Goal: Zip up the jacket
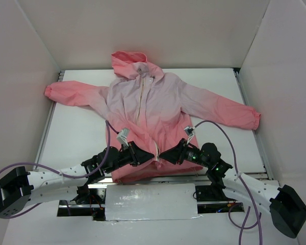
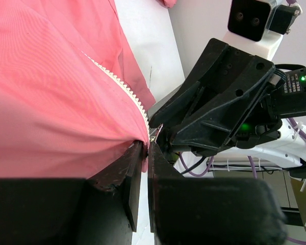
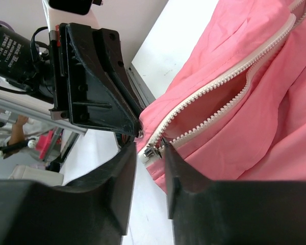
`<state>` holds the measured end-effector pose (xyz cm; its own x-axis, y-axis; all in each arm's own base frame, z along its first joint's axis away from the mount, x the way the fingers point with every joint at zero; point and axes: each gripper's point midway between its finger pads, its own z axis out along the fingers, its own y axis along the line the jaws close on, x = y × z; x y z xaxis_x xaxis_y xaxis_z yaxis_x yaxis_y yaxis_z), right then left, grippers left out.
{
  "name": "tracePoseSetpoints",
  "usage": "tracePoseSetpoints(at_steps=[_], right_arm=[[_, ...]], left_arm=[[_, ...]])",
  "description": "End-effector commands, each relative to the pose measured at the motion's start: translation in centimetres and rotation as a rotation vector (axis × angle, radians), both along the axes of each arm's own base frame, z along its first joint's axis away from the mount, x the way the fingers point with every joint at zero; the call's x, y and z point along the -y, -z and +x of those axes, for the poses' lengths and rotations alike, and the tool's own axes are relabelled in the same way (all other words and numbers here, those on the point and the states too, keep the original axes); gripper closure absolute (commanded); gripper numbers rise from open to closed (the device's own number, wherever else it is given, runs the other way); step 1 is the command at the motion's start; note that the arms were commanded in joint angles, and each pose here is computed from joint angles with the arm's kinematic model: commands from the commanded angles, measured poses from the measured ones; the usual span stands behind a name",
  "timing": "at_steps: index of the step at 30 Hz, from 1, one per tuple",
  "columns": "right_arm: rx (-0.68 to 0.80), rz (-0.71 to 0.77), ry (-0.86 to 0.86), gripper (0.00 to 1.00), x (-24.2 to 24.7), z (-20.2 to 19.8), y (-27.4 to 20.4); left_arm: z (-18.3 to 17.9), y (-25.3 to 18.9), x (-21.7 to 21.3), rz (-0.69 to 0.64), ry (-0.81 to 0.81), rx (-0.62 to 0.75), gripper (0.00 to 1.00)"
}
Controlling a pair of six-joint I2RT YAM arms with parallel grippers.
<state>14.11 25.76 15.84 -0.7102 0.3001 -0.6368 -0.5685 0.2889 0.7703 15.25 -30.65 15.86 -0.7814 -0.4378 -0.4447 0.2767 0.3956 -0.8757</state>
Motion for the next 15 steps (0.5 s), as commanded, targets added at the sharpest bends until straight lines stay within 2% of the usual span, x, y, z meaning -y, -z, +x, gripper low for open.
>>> tracePoseSetpoints(at_steps=[1, 7, 15], right_arm=[[0.083, 0.055, 0.007, 0.66, -0.16, 0.54, -2.53], [0.092, 0.059, -0.007, 0.77, -0.34, 0.45, -2.95], [0.069, 0.053, -0.021, 0.82, -0.52, 0.30, -2.39]], left_arm=[[0.34, -2.27, 0.56, -0.058, -0.002, 0.034, 1.00], [0.38, -2.24, 0.74, -0.058, 0.001, 0.031, 1.00], [0.48, -2.52, 0.73, -0.059, -0.003, 0.037, 1.00]])
